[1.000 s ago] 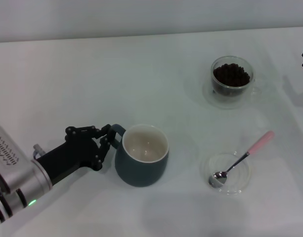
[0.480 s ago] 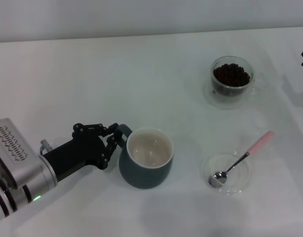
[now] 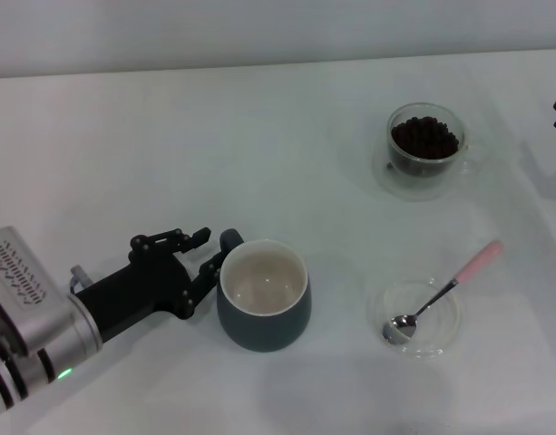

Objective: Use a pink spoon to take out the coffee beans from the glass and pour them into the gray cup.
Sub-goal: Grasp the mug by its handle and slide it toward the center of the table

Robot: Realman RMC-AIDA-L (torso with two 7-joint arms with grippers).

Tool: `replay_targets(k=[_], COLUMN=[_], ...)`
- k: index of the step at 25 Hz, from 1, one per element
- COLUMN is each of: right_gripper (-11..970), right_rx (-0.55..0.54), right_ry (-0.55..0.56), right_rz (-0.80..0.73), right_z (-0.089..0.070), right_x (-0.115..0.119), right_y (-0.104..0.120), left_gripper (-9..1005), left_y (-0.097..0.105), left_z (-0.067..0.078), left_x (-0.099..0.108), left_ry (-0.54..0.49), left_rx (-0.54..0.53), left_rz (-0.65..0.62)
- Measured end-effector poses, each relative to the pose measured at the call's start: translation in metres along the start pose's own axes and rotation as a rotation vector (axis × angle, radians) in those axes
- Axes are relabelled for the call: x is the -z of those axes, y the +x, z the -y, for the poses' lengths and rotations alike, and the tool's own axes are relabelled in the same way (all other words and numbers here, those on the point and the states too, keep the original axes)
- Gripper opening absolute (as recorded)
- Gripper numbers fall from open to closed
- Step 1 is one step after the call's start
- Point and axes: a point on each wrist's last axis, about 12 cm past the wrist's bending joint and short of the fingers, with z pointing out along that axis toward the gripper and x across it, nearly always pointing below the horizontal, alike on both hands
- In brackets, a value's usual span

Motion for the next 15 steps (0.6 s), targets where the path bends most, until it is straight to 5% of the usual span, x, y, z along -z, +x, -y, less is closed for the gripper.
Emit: replay_targets(k=[6, 10, 15], right_gripper=[845, 843, 840], right_rx=[0.004, -0.036, -0.108], right_ry=[-0.002, -0.015, -0.068], right_rz=[-0.006, -0.031, -0.098], right_z=[0.003, 0.011, 0.021], right_x=[0.008, 0.016, 0.022], right_y=[0.002, 0.002, 0.0], left_gripper=[341, 551, 660], left_y=[0.007, 0.013, 0.023], left_z=[0.006, 0.011, 0.019], left_x=[0.014, 0.032, 0.056], left_ry=[-0.025, -0.059, -0.129], left_rx=[0.024, 0.034, 0.059], left_rz=[0.022, 0.06, 0.087])
